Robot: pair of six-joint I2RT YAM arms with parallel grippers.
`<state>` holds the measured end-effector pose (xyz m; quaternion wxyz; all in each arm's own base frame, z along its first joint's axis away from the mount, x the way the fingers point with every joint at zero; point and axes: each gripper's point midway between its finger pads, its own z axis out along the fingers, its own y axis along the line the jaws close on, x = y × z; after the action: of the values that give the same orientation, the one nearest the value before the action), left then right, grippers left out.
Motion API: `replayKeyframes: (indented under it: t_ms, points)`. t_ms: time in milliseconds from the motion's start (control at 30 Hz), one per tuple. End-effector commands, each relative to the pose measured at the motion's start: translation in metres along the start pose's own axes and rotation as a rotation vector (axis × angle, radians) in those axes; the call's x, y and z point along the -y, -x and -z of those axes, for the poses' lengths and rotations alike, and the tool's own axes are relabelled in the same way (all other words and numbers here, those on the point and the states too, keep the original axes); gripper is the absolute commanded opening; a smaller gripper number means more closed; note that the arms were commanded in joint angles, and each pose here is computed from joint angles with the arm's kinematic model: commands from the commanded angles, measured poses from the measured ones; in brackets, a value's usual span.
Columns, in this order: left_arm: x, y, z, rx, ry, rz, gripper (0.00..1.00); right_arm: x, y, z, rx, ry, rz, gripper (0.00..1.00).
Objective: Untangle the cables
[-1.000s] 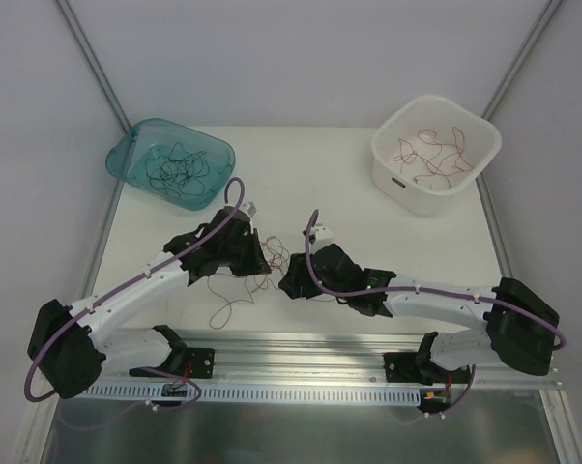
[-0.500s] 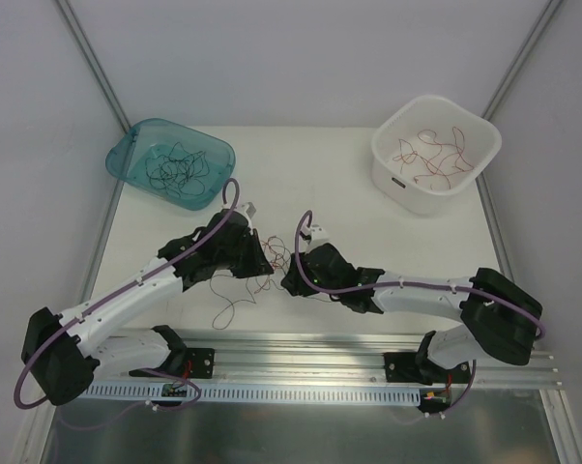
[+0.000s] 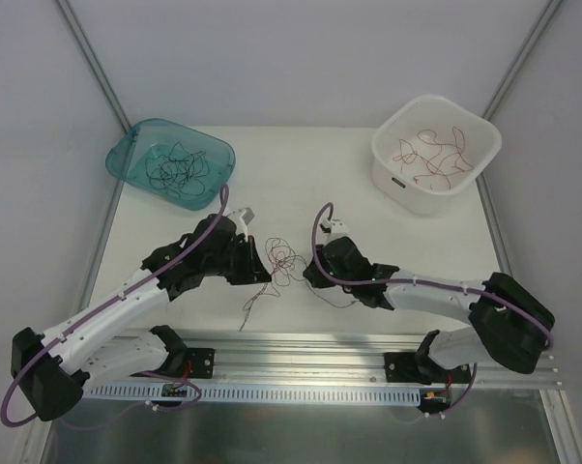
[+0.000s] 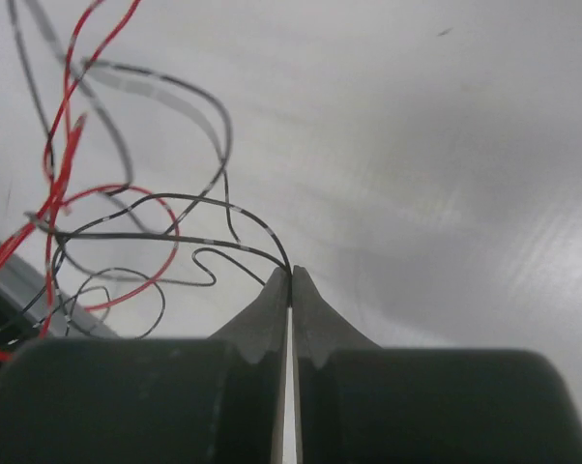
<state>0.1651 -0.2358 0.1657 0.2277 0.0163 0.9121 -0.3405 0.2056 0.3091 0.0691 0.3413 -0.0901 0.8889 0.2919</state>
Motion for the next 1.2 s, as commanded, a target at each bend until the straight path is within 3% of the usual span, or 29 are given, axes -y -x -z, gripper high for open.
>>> replayKeyframes:
  t_ms: [0, 133, 233, 400, 567, 800, 967, 1100, 1167]
  points:
    - [0.001, -0.035, 0.018, -0.135, -0.070, -0.091, 0.00, 0.033, 0.025, 0.017, 0.077, -0.094, -0.026, 0.01]
    - [0.009, -0.058, 0.039, -0.225, -0.170, -0.155, 0.00, 0.065, 0.037, 0.032, 0.107, -0.171, -0.063, 0.01]
    - [0.022, -0.062, 0.059, -0.215, -0.266, -0.229, 0.00, 0.091, 0.043, 0.044, 0.114, -0.255, -0.087, 0.01]
    - [0.055, -0.050, 0.107, -0.109, -0.416, -0.353, 0.00, 0.133, 0.044, 0.059, 0.088, -0.373, -0.149, 0.01]
    - [0.072, -0.032, 0.141, 0.001, -0.441, -0.431, 0.00, 0.170, 0.042, 0.073, 0.064, -0.464, -0.243, 0.01]
    - [0.054, 0.023, 0.179, 0.353, -0.237, -0.376, 0.00, 0.223, 0.038, 0.107, 0.069, -0.615, -0.407, 0.01]
    - [-0.002, 0.063, 0.205, 0.646, 0.041, -0.200, 0.00, 0.243, 0.039, 0.122, 0.070, -0.662, -0.456, 0.01]
    - [-0.044, 0.072, 0.221, 0.739, 0.247, -0.098, 0.00, 0.257, 0.030, 0.128, 0.046, -0.679, -0.528, 0.01]
    - [-0.058, 0.070, 0.216, 0.704, 0.341, -0.095, 0.00, 0.262, 0.029, 0.132, 0.057, -0.690, -0.538, 0.01]
